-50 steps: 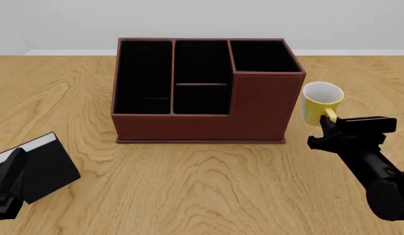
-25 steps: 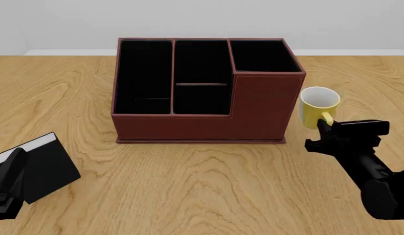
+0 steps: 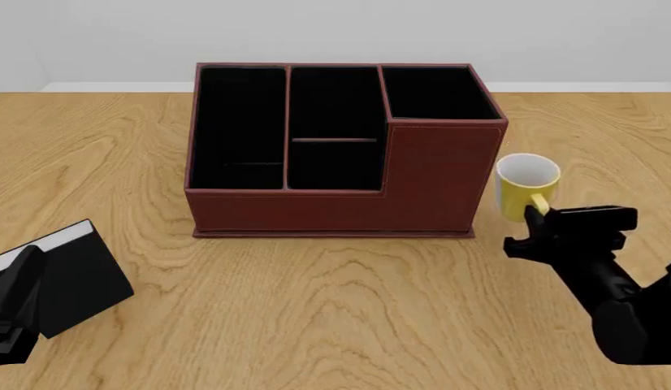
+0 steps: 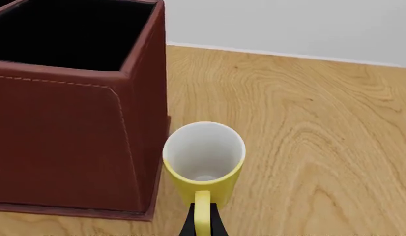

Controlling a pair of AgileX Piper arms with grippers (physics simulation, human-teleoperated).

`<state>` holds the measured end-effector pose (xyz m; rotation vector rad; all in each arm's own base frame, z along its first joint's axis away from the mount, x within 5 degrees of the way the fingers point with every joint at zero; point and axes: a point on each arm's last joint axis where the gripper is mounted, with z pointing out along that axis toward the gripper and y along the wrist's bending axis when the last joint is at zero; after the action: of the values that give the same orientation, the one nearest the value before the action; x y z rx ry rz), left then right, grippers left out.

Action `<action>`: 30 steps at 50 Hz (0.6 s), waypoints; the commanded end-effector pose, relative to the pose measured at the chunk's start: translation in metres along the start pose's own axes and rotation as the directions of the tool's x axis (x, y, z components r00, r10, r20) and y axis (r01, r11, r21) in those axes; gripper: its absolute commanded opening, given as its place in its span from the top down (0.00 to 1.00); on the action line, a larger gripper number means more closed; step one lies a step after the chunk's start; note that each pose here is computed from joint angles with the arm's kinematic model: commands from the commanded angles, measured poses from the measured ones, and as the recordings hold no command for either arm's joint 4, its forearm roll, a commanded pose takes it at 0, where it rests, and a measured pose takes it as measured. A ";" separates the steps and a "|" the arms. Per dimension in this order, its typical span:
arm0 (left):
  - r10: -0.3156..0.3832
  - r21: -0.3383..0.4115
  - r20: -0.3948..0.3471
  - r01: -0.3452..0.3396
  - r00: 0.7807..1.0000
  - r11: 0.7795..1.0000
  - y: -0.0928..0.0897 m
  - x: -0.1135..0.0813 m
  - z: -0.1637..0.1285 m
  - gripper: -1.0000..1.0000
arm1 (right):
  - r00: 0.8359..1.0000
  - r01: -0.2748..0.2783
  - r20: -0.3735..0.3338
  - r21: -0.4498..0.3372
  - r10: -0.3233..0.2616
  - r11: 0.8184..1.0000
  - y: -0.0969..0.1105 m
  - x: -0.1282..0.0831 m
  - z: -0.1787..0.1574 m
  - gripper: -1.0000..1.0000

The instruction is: Pick up the yellow and white mug and place it to the right of the caddy.

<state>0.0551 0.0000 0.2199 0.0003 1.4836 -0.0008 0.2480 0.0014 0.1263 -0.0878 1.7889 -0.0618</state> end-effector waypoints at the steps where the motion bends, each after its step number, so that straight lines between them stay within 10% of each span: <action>1: 0.000 0.000 0.000 0.000 1.000 1.000 0.000 0.000 0.000 0.00 | 1.000 -0.010 -0.005 0.004 0.010 1.000 -0.001 0.003 0.003 1.00; 30: 0.000 0.000 0.000 0.000 1.000 1.000 0.000 0.000 0.000 0.00 | 1.000 -0.005 -0.026 0.011 0.005 1.000 -0.002 0.011 0.009 1.00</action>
<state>0.0551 0.0000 0.2199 0.0004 1.4836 -0.0008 0.2521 -0.0012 0.1153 -0.0824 1.8148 -0.0706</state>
